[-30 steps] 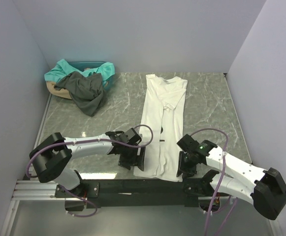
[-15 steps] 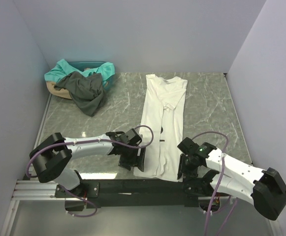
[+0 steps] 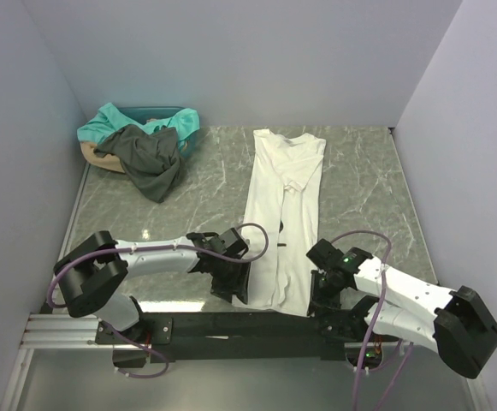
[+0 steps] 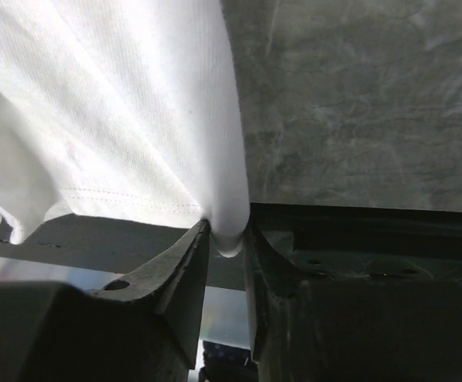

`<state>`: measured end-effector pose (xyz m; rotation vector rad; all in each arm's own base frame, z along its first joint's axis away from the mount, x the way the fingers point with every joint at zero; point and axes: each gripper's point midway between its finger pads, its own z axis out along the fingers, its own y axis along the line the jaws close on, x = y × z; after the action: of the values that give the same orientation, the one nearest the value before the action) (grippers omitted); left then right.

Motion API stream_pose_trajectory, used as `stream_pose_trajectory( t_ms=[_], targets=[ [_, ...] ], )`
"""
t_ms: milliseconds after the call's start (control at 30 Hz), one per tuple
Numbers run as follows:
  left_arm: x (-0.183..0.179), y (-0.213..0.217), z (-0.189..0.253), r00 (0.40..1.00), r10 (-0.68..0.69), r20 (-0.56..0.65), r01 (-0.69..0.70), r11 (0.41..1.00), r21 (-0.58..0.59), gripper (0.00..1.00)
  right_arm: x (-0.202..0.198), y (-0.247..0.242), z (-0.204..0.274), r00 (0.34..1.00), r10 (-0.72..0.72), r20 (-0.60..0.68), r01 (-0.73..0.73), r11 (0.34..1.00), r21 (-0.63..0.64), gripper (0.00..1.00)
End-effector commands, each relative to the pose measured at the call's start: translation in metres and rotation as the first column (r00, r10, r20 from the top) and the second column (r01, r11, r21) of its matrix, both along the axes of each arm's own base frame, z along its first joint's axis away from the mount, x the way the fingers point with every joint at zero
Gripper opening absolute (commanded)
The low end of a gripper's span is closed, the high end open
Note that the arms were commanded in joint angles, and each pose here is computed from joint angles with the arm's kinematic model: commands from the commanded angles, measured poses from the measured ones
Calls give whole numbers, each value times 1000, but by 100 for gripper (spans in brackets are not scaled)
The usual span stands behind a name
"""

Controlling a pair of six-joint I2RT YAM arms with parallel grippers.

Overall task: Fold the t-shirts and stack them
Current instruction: Fold the tshirt

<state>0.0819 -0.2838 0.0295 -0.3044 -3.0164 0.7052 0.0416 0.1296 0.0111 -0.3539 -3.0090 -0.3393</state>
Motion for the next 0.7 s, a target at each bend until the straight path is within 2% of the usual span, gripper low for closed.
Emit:
stream_pose_trajectory(
  t_ms=[0, 167, 300, 367, 400, 500, 667],
  targets=[
    [-8, -3, 1, 1000, -1, -27, 0, 1000, -20, 54, 4, 1, -8, 1000, 14, 27, -14, 1000, 4, 28],
    [-9, -3, -5, 999, -10, -34, 10, 1000, -5, 43, 2, 3, -9, 1000, 23, 16, -24, 1000, 13, 21],
    [-7, -1, -11, 1000, -11, -22, 12, 1000, 19, 23, 2, 4, -9, 1000, 24, 20, -24, 1000, 20, 10],
    [-5, -1, -13, 1000, -13, -12, 13, 1000, 27, 19, 3, 3, -9, 999, 25, 24, -25, 999, 20, 6],
    [-5, 0, -13, 1000, -15, -10, 15, 999, 29, 14, 4, 3, -8, 999, 23, 27, -24, 1000, 20, 2],
    [-2, 0, -15, 1000, -19, 1, 19, 999, 40, 0, 5, 3, -6, 999, 22, 34, -23, 1000, 15, 0],
    [4, -2, -12, 999, -31, 23, 30, 998, 62, 0, 9, 5, -3, 999, 21, 50, -22, 1000, 18, 0]
  ],
)
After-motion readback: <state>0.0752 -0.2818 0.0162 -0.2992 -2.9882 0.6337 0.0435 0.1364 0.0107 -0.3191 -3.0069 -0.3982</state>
